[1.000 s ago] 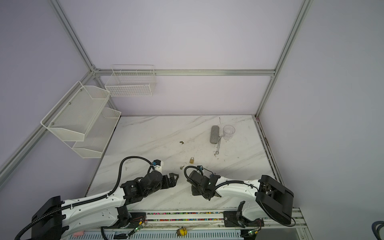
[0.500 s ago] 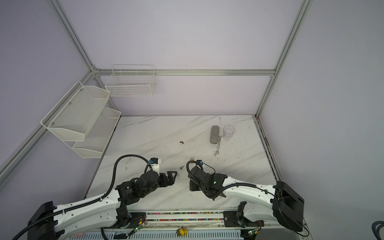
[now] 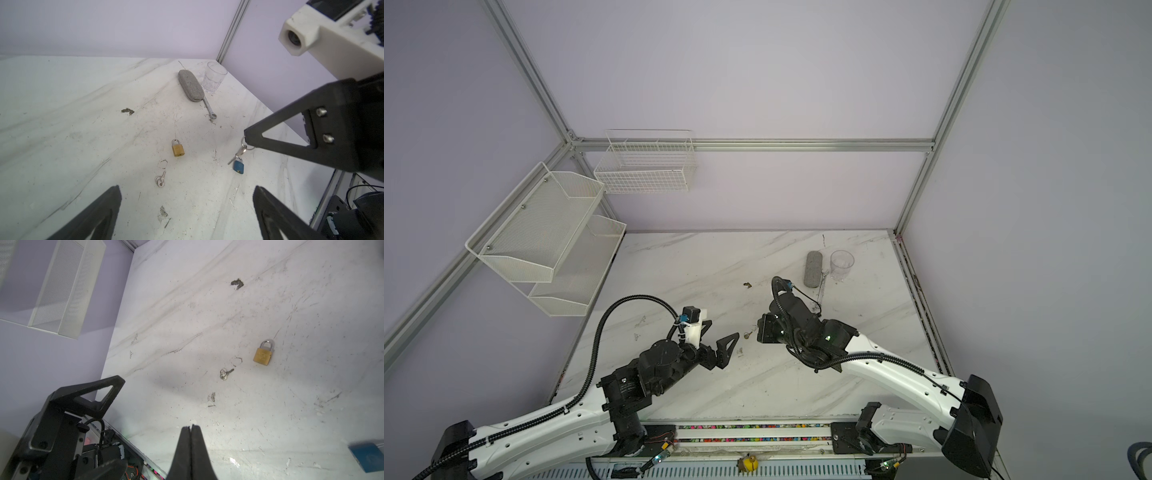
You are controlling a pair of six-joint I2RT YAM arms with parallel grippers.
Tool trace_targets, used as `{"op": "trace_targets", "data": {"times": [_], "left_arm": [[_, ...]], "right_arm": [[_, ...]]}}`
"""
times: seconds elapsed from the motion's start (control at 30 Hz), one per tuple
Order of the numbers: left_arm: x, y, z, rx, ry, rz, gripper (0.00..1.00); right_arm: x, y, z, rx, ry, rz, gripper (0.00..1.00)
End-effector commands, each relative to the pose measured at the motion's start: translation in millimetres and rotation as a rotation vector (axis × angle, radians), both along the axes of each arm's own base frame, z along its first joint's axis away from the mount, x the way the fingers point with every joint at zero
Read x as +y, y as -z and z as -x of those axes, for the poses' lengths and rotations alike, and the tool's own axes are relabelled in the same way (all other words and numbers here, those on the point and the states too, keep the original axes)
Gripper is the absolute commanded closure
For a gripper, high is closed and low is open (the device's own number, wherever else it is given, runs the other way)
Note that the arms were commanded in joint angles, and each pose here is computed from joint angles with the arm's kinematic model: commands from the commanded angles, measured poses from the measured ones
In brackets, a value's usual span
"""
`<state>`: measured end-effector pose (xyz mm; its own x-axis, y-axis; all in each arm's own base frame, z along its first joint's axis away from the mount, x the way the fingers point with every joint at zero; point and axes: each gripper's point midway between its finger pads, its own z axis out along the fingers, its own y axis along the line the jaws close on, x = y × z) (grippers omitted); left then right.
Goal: Unlock with the key
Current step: 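Lift the key with the right gripper while the left gripper moves toward it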
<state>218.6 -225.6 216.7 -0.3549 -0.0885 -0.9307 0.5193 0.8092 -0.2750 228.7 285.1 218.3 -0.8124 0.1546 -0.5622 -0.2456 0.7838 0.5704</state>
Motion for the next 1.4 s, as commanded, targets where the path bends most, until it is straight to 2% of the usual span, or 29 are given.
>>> {"op": "trace_targets", "data": {"times": [0.0, 0.13, 0.27, 0.33, 0.5, 0.73, 0.97, 1.3, 1.37], "left_arm": [[-8.7, -41.1, 6.1, -0.206, 0.086, 0.058, 0.0], [-18.6, -48.7, 11.4, -0.345, 0.147, 0.066, 0.08], [-34.4, -53.2, 4.3, -0.397, 0.171, 0.005, 0.15], [-47.4, -56.5, 2.7, -0.419, 0.212, -0.031, 0.23], [-67.0, -65.9, -5.3, -0.499, 0.228, -0.014, 0.31], [-80.8, -78.5, -11.7, -0.567, 0.224, 0.047, 0.47], [-84.2, -91.2, -16.4, -0.621, 0.195, 0.094, 0.59], [-85.8, -95.0, -17.0, -0.619, 0.194, 0.121, 0.8], [-86.1, -93.3, -16.9, -0.616, 0.198, 0.119, 0.81]], "right_arm": [[-4.9, -18.8, -3.8, -0.029, -0.029, 0.014, 1.0], [-1.8, -36.7, -5.6, -0.052, -0.046, -0.002, 1.0], [0.8, -52.6, -4.4, -0.073, -0.063, -0.03, 1.0], [2.5, -59.2, -2.9, -0.077, -0.073, -0.046, 1.0], [1.9, -74.1, 1.9, -0.108, -0.097, -0.08, 1.0], [3.3, -78.0, 9.8, -0.113, -0.133, -0.111, 1.0], [8.9, -74.7, 10.7, -0.108, -0.162, -0.108, 1.0], [7.5, -76.7, 10.4, -0.119, -0.159, -0.109, 1.0], [6.8, -78.5, 10.2, -0.124, -0.156, -0.111, 1.0]]}}
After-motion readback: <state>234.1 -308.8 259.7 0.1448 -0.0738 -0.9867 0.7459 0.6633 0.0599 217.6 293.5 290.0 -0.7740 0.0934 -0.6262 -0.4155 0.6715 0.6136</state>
